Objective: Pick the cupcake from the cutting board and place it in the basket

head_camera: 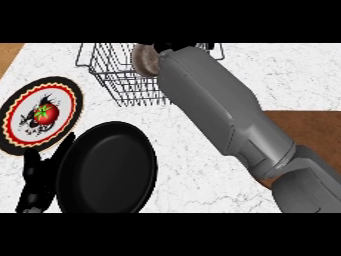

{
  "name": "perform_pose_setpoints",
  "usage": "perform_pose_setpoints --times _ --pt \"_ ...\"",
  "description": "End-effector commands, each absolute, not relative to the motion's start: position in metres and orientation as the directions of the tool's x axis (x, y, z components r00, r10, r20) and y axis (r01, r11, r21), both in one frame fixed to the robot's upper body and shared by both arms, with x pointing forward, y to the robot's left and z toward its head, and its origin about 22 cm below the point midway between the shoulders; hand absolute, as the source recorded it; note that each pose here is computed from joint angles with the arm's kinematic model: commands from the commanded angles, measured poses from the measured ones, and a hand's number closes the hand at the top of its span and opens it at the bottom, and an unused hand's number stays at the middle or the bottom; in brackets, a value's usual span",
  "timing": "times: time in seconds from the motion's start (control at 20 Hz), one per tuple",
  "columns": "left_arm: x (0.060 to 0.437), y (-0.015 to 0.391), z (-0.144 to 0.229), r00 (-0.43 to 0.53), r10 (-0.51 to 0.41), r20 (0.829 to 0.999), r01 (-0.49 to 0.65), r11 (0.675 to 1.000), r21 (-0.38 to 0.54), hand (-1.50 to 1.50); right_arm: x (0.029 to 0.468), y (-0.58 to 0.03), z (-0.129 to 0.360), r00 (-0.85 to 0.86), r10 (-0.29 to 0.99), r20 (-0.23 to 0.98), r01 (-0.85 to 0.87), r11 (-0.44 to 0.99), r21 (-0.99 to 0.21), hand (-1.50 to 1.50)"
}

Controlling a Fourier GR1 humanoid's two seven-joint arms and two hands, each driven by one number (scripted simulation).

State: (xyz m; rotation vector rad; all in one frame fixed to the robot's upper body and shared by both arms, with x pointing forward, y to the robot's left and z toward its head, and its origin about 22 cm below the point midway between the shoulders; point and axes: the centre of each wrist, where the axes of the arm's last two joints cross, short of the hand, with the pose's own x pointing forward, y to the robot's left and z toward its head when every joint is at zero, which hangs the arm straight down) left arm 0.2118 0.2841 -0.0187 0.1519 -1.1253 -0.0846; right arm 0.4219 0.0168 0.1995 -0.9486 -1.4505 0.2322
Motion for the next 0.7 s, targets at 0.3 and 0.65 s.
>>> perform_pose_setpoints --times 0.3,0.65 --pt "0.209 0.285 -0.051 0.522 -0.105 0.846 -0.031 0.989 0.141 0.00 0.427 0.012 0.213 0.113 0.680 0.724 0.428 0.624 -0.653 -1.50" --pt "0.198 0.287 -0.046 0.530 -0.097 0.842 -0.054 0.988 0.148 0.00 0.425 0.004 0.227 0.099 0.527 0.844 0.501 0.706 -0.500 -1.50"
